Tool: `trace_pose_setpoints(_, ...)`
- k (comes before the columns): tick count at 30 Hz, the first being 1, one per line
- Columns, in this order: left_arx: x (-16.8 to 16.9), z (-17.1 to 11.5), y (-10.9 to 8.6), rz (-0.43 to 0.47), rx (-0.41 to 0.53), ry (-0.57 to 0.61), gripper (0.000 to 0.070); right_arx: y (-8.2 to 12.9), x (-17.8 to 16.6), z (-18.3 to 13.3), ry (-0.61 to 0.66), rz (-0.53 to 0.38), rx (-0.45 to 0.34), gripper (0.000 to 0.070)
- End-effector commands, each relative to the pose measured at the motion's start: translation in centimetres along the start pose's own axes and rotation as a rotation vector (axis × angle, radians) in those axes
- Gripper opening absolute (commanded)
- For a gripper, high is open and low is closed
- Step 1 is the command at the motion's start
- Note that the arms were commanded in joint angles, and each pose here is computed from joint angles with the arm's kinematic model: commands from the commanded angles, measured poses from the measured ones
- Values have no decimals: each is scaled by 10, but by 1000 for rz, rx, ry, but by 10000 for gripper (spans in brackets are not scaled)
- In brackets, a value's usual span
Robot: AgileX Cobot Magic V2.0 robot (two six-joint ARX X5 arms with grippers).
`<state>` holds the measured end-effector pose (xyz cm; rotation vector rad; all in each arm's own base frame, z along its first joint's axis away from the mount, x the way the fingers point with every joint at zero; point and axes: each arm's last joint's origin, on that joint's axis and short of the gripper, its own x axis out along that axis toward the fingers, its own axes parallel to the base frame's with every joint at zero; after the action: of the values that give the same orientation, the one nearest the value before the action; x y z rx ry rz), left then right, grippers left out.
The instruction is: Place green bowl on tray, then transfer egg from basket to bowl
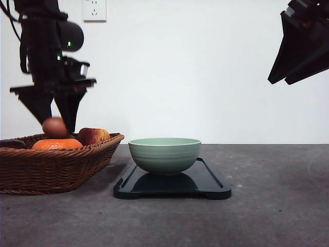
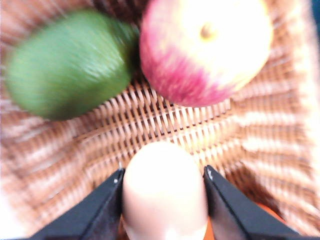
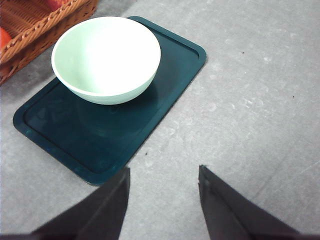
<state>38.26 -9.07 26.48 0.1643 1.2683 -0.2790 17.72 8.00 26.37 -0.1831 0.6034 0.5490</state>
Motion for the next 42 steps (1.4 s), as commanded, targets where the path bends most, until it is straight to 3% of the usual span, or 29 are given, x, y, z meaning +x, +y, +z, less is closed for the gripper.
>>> trace_pose_setpoints(1,-13,7,-5,-8,12,-39,146,0,1,2,-3,2,-5,266)
trace_pose_setpoints(10,-61,14,-43,-193,85,-268,147,0,1,2,-3,2,-5,266)
trace_pose_setpoints(17,-59,26,-98,-276,217,-410,146,0,1,2,-3,2,-5,266)
trace_pose_setpoints(23,-41,27,-139,-312,303,-410,146,0,1,2,-3,2,-5,266)
trace_pose_setpoints(29,-12,24,-165,-189,390,-358,146,0,1,2,-3,2,-6,266)
trace_pose_setpoints(32,6,25,-172,-176,407,-332,146,0,1,2,-3,2,-6,266)
trace_pose_setpoints(42,61,25,-176,-132,408,-210,146,0,1,2,-3,2,-6,266)
